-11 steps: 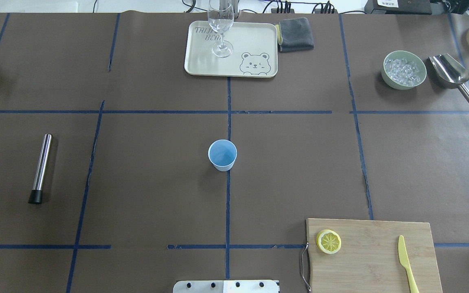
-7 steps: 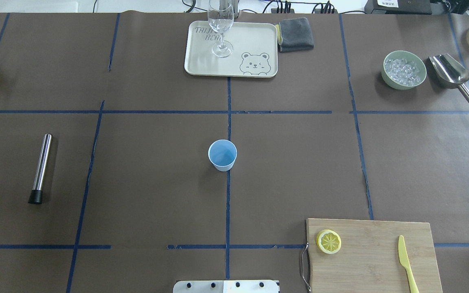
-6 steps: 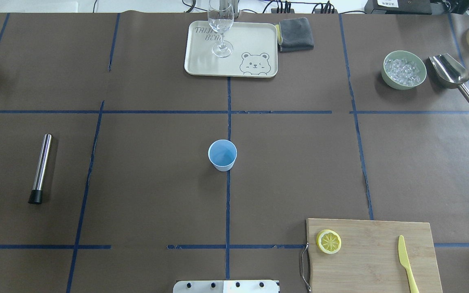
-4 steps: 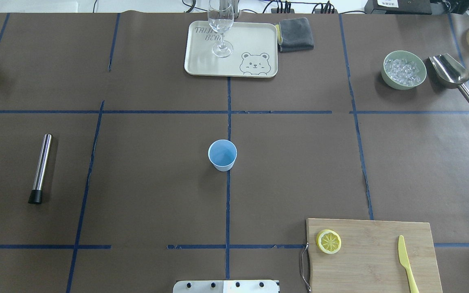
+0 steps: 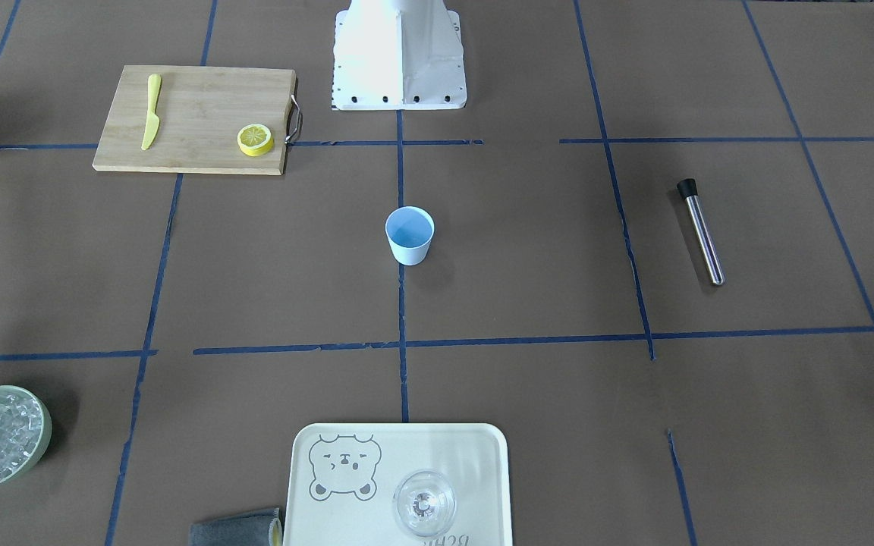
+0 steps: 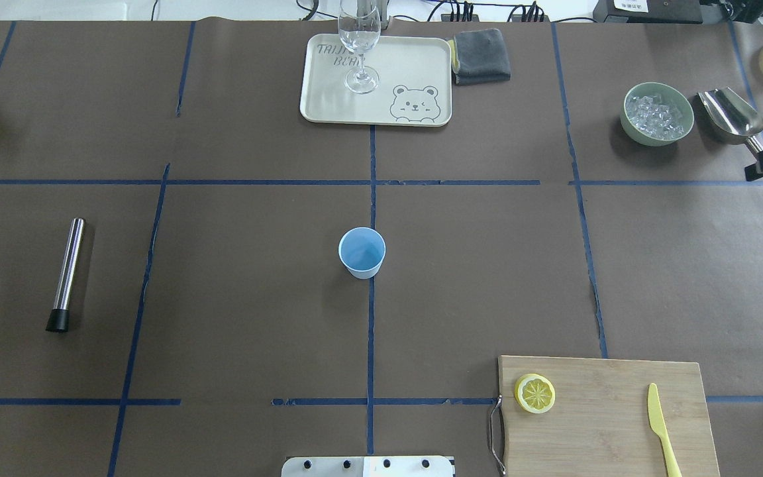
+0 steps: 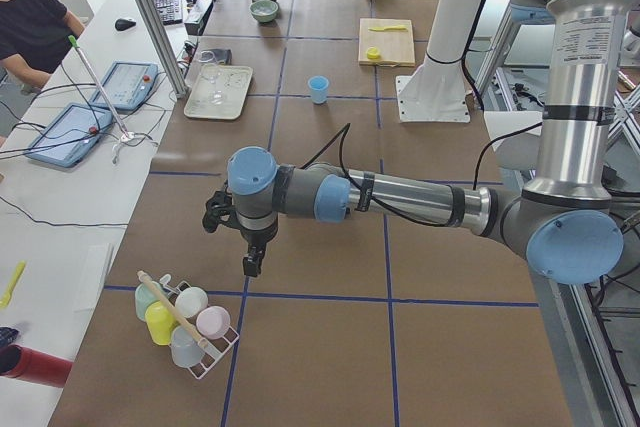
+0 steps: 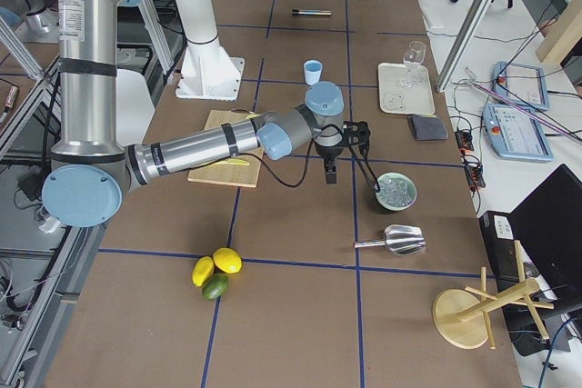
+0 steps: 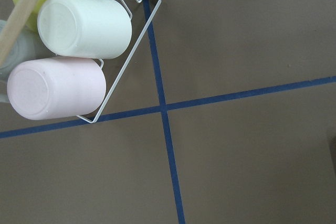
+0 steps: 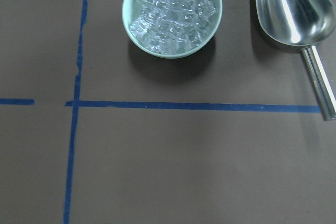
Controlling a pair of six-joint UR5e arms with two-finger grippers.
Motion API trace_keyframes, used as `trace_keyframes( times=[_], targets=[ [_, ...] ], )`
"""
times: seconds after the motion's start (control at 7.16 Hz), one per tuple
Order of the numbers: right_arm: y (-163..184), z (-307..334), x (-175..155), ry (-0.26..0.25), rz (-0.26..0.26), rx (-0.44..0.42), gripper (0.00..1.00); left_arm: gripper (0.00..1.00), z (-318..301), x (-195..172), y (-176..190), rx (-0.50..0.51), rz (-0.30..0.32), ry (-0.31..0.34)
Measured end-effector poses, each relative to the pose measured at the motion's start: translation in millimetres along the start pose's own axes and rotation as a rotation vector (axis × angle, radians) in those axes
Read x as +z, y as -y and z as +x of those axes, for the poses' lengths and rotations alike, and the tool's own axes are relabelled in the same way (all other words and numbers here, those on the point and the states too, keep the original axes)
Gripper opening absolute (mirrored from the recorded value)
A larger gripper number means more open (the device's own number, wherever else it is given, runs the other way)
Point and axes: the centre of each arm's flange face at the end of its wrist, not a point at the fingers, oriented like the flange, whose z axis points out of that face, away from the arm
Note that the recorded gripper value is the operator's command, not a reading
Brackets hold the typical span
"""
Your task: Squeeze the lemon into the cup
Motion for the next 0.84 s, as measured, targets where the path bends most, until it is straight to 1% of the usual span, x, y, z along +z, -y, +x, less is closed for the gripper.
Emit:
trace_keyframes(
  times=[0.14,0.42,0.56,0.84],
  targets=[
    [-17,-43,11,0.02,0.008,0.026,0.99,1.0,0,0,0,-0.001,0.001,0.0],
    [-56,-105,17,0.05,-0.003,0.041,1.0,1.0,1,-1,1,0.0,0.003,0.0],
    [-75,-131,20,0.045,-0.01,0.051,1.0,1.0,3,-2,2,0.003,0.006,0.0],
    [-111,-170,32,0.001,-0.044,0.049,1.0,1.0,11,-7,5,0.007,0.021,-0.001]
  ],
)
